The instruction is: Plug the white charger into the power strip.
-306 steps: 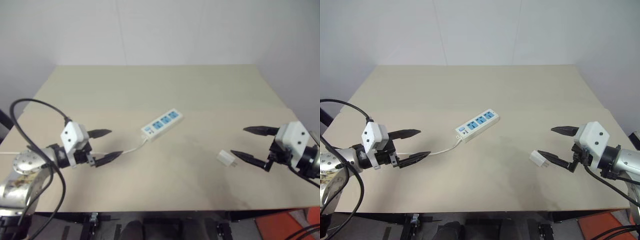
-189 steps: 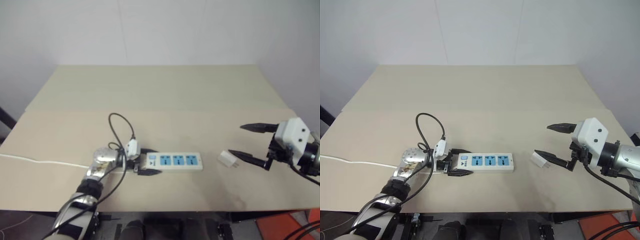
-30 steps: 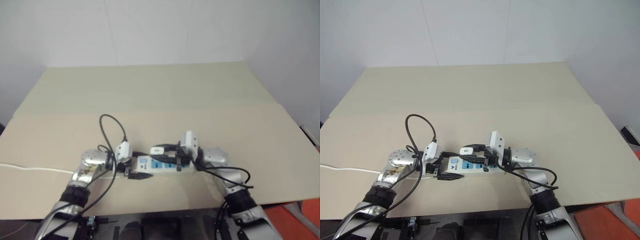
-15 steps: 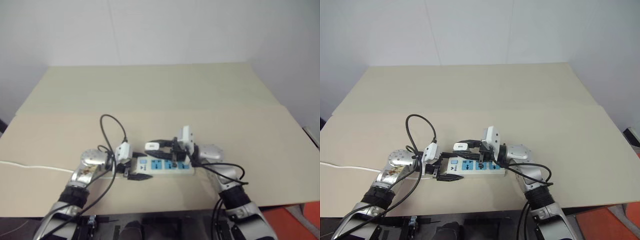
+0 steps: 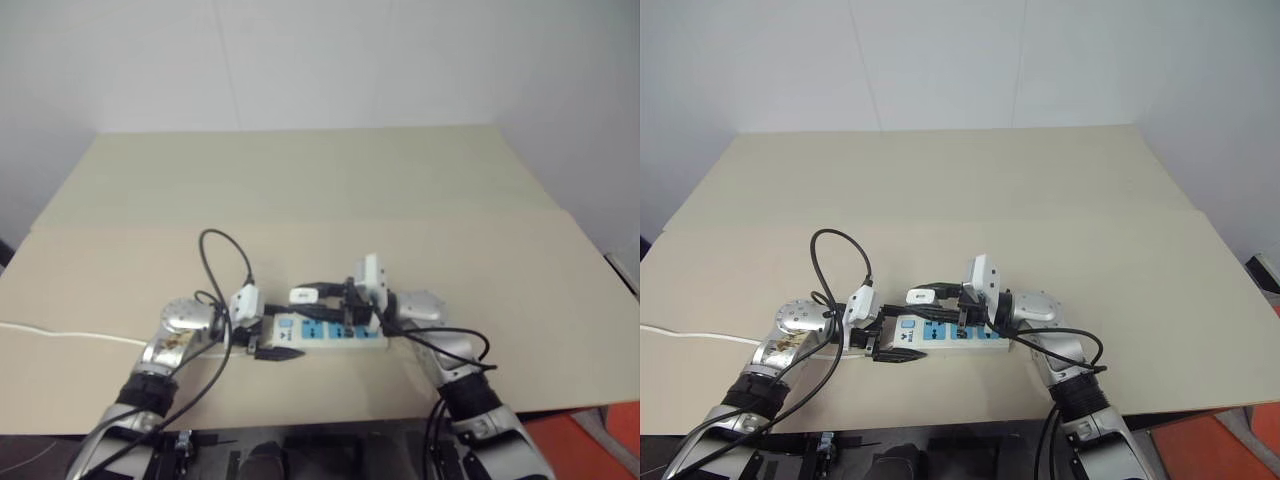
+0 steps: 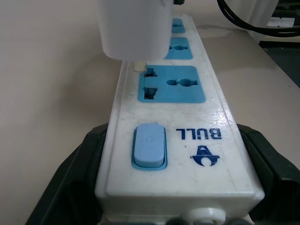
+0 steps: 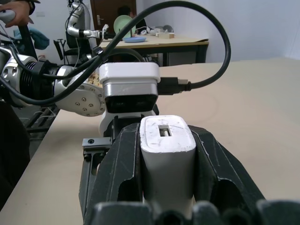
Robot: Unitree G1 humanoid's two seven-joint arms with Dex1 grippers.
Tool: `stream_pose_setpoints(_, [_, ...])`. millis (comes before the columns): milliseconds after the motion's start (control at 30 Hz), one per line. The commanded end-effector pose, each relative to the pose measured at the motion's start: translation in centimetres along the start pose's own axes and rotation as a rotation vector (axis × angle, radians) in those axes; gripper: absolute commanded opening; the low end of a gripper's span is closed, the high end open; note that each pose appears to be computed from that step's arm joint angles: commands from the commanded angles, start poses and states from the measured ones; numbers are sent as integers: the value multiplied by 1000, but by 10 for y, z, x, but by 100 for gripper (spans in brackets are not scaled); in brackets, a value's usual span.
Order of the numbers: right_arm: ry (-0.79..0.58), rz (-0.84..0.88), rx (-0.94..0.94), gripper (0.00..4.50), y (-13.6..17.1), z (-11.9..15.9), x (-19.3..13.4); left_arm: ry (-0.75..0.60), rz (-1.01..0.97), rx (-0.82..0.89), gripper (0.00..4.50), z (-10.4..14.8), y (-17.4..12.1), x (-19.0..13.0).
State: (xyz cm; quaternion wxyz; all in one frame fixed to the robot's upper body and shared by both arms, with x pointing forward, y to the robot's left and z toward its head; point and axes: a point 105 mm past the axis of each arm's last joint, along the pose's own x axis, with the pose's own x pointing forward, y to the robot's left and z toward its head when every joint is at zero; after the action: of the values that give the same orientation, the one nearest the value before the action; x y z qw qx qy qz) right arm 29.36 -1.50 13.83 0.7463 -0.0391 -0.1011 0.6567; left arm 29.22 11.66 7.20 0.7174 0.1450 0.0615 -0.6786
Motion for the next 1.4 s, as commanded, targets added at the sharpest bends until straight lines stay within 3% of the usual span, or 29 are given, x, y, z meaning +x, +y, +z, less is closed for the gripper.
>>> stream_pose_setpoints(33, [-19,15,-21,111,3,5,1,51,-32,-37,332,-12,-9,1])
stream_pose_setpoints(600, [40,32,6,111,8,-12,-2,59,-20,-38,332,-13,-9,-1])
stream_pose_setpoints(933, [68,-23,9,111,-5,-25,-4,61,-19,-37,332,-13,-9,-2])
stream_pose_setpoints(1400, [150,41,40,111,5,-38,-16,67,-11,-39,332,-14,-8,-3])
